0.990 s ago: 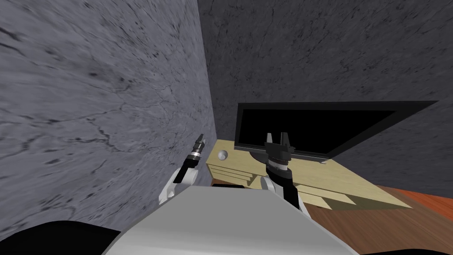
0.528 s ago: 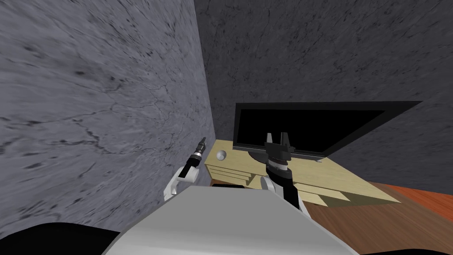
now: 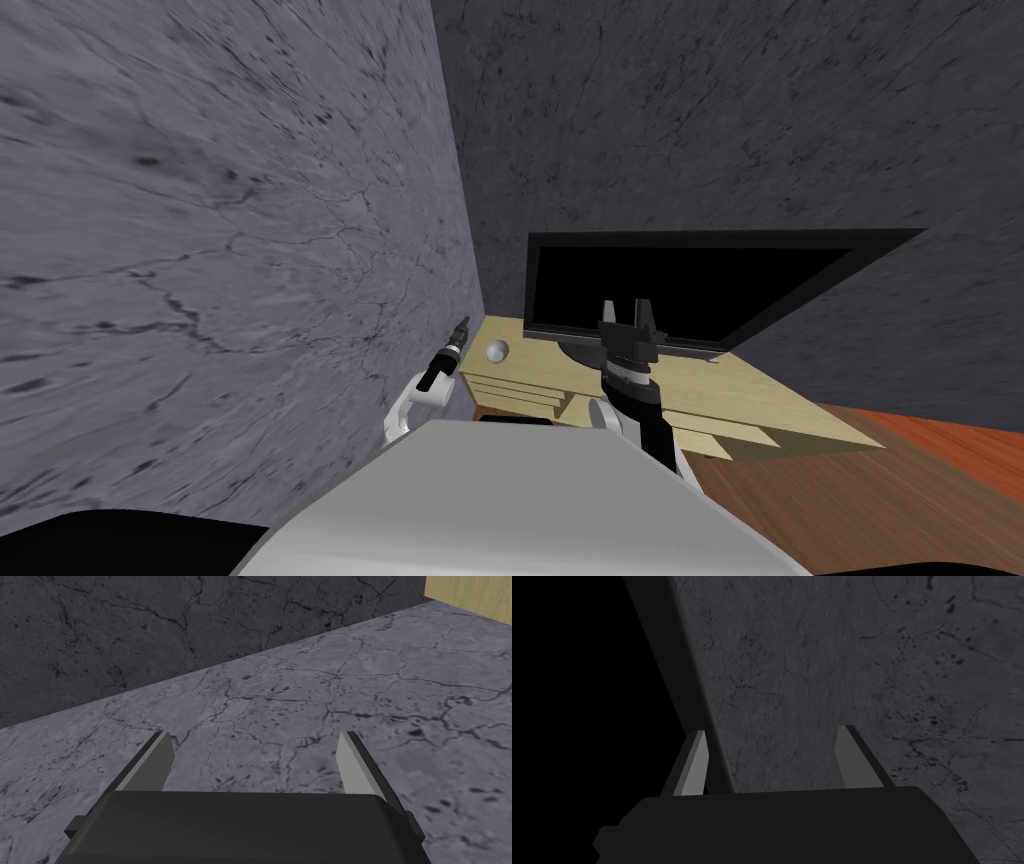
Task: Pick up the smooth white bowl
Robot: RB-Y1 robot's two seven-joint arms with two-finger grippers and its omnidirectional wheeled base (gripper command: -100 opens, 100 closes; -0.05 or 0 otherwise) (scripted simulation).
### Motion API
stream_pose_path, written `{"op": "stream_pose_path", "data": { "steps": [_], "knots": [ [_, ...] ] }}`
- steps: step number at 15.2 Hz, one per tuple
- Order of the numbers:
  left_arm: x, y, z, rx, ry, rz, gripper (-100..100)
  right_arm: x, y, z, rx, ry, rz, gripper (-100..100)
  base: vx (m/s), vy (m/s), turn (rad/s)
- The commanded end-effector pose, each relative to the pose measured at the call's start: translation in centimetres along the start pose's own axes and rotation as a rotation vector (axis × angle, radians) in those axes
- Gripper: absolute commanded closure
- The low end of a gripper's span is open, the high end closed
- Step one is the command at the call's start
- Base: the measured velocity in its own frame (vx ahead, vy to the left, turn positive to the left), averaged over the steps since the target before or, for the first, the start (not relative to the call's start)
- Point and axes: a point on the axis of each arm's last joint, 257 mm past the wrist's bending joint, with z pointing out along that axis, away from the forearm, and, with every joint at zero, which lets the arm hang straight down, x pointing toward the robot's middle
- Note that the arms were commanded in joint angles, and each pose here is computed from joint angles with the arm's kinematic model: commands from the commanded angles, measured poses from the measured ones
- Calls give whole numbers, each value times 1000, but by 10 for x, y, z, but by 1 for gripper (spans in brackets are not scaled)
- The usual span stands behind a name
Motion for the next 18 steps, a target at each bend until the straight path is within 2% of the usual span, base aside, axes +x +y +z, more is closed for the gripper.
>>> {"op": "stream_pose_path", "data": {
  "steps": [1, 2, 3, 4, 5, 8, 10, 11, 12, 13, 14, 15, 16, 17, 18],
  "knots": [
    [-1, 18, 2, -51, 3, 6, -100, 0, 0, 0, 0, 0, 0, 0, 3, -27, -34],
    [1, 35, 6, -99, 7, 11, -100, 0, 0, 0, 0, 0, 0, 0, 1, -27, -36],
    [1, 37, 5, -106, 7, 11, -100, 0, 0, 0, 0, 0, 0, 0, 2, -26, -25],
    [3, 54, 8, -153, 11, 16, -100, 0, 0, 0, 0, 0, 0, 0, 4, -27, -38],
    [3, 56, 8, -161, 12, 16, -100, 0, 0, 0, 0, 0, 0, 0, 5, -26, -32],
    [9, 90, 11, -260, 22, 23, -100, 0, 0, 0, 0, 0, 0, 0, 5, -25, -35],
    [9, 92, 10, -271, 22, 23, -100, 0, 0, 0, 0, 0, 0, 0, 6, -20, -20],
    [12, 109, 10, -322, 28, 26, -100, 0, 0, 0, 0, 0, 0, 0, 5, -18, -27],
    [12, 110, 10, -324, 28, 26, -100, 0, 0, 0, 0, 0, 0, 0, 5, -19, -32],
    [15, 126, 10, -373, 34, 29, -100, 0, 0, 0, 0, 0, 0, 0, 7, -22, -46],
    [15, 127, 9, -377, 34, 29, -100, 0, 0, 0, 0, 0, 0, 0, 4, -23, -28],
    [19, 142, 9, -423, 41, 30, -100, 0, 0, 0, 0, 0, 0, 0, 7, -27, -32],
    [19, 143, 8, -428, 41, 30, -100, 0, 0, 0, 0, 0, 0, 0, 7, -25, -24],
    [23, 157, 7, -472, 48, 32, -100, 0, 0, 0, 0, 0, 0, 0, 0, -25, -34],
    [23, 158, 6, -478, 48, 32, -100, 0, 0, 0, 0, 0, 0, 0, 1, -25, -32]
  ]
}}
